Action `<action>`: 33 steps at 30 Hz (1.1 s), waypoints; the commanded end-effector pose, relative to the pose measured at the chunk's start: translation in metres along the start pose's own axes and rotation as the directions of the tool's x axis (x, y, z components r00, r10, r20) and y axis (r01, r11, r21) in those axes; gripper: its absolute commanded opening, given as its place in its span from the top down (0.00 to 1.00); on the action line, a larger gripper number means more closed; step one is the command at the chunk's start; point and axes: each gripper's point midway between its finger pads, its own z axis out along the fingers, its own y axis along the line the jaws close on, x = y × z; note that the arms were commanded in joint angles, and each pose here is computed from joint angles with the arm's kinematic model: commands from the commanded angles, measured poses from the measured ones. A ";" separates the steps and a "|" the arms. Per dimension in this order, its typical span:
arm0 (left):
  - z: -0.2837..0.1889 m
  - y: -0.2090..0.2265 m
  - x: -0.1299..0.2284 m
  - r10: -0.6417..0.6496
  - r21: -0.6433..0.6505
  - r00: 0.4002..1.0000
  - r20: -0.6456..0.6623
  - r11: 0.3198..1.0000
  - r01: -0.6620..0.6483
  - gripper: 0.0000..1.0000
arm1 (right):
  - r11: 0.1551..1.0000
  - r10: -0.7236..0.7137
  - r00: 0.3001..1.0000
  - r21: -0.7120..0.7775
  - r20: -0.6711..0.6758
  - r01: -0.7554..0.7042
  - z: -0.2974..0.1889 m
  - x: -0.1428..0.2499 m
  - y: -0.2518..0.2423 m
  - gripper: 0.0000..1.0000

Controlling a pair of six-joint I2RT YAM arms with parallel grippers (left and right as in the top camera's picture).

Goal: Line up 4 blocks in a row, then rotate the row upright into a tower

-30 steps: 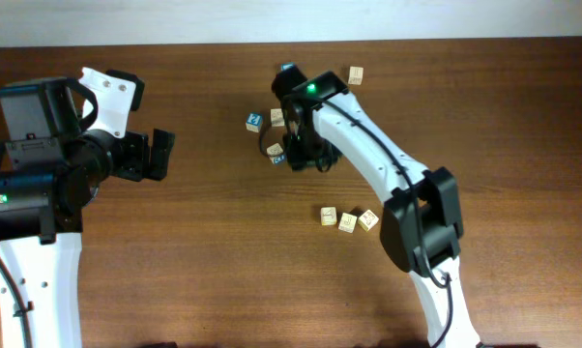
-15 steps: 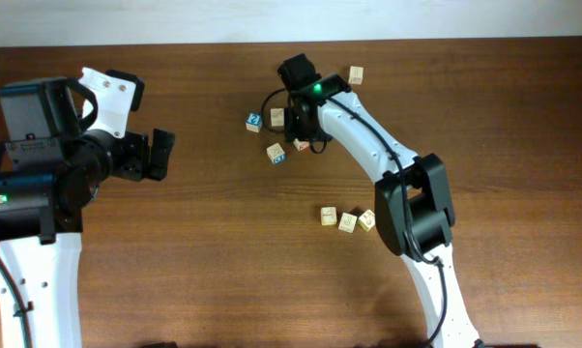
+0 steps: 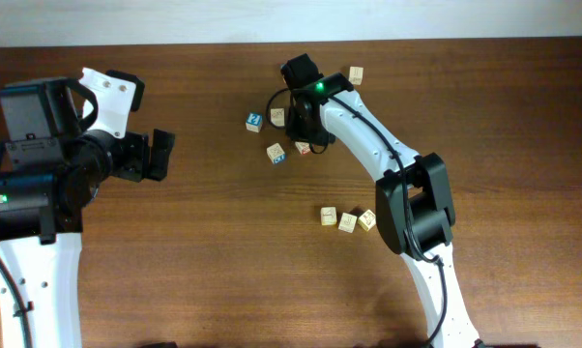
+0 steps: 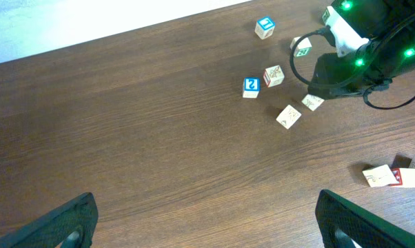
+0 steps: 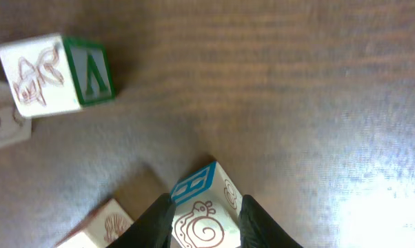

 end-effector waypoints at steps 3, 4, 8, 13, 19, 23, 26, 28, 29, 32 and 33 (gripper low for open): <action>-0.003 0.002 -0.001 -0.011 -0.011 1.000 0.004 1.000 0.011 0.01 | 0.999 -0.037 0.981 -0.012 -0.188 0.036 0.012 0.043 -0.003 0.67; -0.003 0.002 -0.001 -0.011 -0.010 1.000 0.005 1.000 0.011 0.01 | 0.999 -0.048 0.975 -0.020 -0.215 0.044 0.011 0.049 -0.003 0.67; -0.003 0.002 -0.001 -0.011 -0.010 1.000 0.005 1.000 0.011 0.01 | 0.995 -0.097 0.934 -0.016 -0.343 0.097 0.002 0.078 -0.013 0.67; -0.003 0.002 -0.001 -0.011 -0.010 1.000 0.005 1.000 0.011 0.01 | 0.983 -0.181 0.894 -0.035 -0.411 0.182 -0.005 0.098 -0.015 0.67; -0.003 0.002 0.000 -0.012 -0.009 1.000 0.001 1.000 0.012 0.01 | 0.963 -0.265 0.904 -0.044 -0.337 0.266 0.002 0.083 -0.011 0.45; -0.003 0.001 0.001 -0.013 -0.008 1.000 -0.003 1.000 0.013 0.01 | 0.939 -0.343 0.899 -0.084 -0.272 0.332 0.006 0.069 -0.003 0.44; -0.003 0.001 0.001 -0.014 -0.007 1.000 -0.005 1.000 0.014 0.01 | 0.928 -0.372 0.895 -0.091 -0.246 0.360 0.008 0.064 -0.001 0.45; -0.003 0.001 0.001 -0.014 -0.007 1.000 -0.005 1.000 0.014 0.01 | 0.923 -0.384 0.894 -0.088 -0.231 0.374 0.007 0.060 -0.001 0.45; -0.003 0.001 0.001 -0.014 -0.008 1.000 -0.005 1.000 0.014 0.01 | 0.922 -0.387 0.895 -0.080 -0.222 0.378 0.007 0.058 -0.001 0.45; -0.003 0.001 0.001 -0.014 -0.007 1.000 -0.005 1.000 0.014 0.01 | 0.925 -0.380 0.907 -0.043 -0.182 0.378 0.005 0.046 -0.002 0.45; -0.003 0.001 0.001 -0.014 -0.007 1.000 -0.005 1.000 0.013 0.01 | 0.934 -0.357 0.918 -0.030 -0.175 0.357 0.005 0.043 -0.002 0.45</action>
